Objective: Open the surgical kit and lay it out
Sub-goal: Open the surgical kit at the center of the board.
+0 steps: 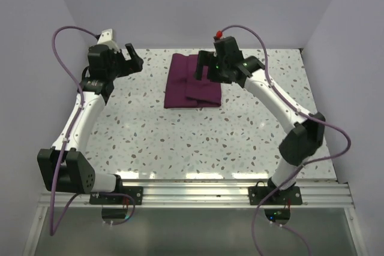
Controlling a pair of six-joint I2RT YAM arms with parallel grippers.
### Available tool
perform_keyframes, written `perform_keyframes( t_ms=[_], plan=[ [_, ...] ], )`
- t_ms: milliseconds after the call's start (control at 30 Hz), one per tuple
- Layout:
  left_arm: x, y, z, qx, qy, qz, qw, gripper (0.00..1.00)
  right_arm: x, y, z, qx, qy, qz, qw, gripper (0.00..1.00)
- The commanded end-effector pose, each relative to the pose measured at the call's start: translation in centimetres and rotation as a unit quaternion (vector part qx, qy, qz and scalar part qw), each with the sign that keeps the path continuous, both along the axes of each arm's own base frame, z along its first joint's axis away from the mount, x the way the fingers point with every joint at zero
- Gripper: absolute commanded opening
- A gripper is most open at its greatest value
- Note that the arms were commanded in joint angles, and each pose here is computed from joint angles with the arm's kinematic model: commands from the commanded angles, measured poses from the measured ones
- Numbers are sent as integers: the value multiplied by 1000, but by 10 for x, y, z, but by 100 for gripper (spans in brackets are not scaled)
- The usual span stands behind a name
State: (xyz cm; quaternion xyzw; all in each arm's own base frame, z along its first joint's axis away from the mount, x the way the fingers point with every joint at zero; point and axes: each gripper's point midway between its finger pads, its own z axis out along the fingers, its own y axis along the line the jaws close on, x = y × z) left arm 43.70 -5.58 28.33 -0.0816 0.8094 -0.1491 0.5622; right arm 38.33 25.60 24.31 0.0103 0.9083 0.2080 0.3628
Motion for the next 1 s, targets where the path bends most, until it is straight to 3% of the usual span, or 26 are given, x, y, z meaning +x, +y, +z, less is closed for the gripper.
perform_keyframes(
  t_ms=[0, 67, 100, 133, 167, 267, 367, 533, 733, 867, 967],
  plan=[
    [-33, 4, -31, -22, 98, 26, 995, 100, 24, 32, 31, -7, -20, 40, 999, 98],
    [-40, 1, -41, -48, 120, 35, 991, 100, 32, 44, -7, -61, 22, 54, 996, 98],
    [-43, -5, -48, -57, 127, 24, 990, 100, 41, 52, 16, -53, -3, 57, 997, 98],
    [-56, -20, -70, -76, 156, -19, 985, 100, 40, 54, 8, -65, 13, 63, 996, 99],
    [-56, -29, -71, -81, 141, -50, 985, 100, 48, 60, -19, -82, 34, 64, 994, 98],
    [-79, -62, -92, -119, 158, -154, 968, 100, 56, 75, -38, -80, 48, 75, 993, 98],
    [-92, -70, -112, -149, 204, -165, 954, 100, 59, 83, -59, -92, 56, 73, 991, 98],
    [-93, -52, -113, -101, 205, -132, 965, 100, 57, 94, -114, -140, 85, 71, 984, 96],
    [-103, -54, -113, -107, 205, -135, 963, 100, 65, 107, -162, -147, 109, 78, 980, 90],
    [-109, -51, -121, -101, 215, -130, 963, 100, 69, 104, -172, -159, 109, 68, 979, 75],
    [-110, -50, -125, -99, 220, -125, 962, 100, 67, 97, -177, -173, 114, 63, 976, 52]
  ],
)
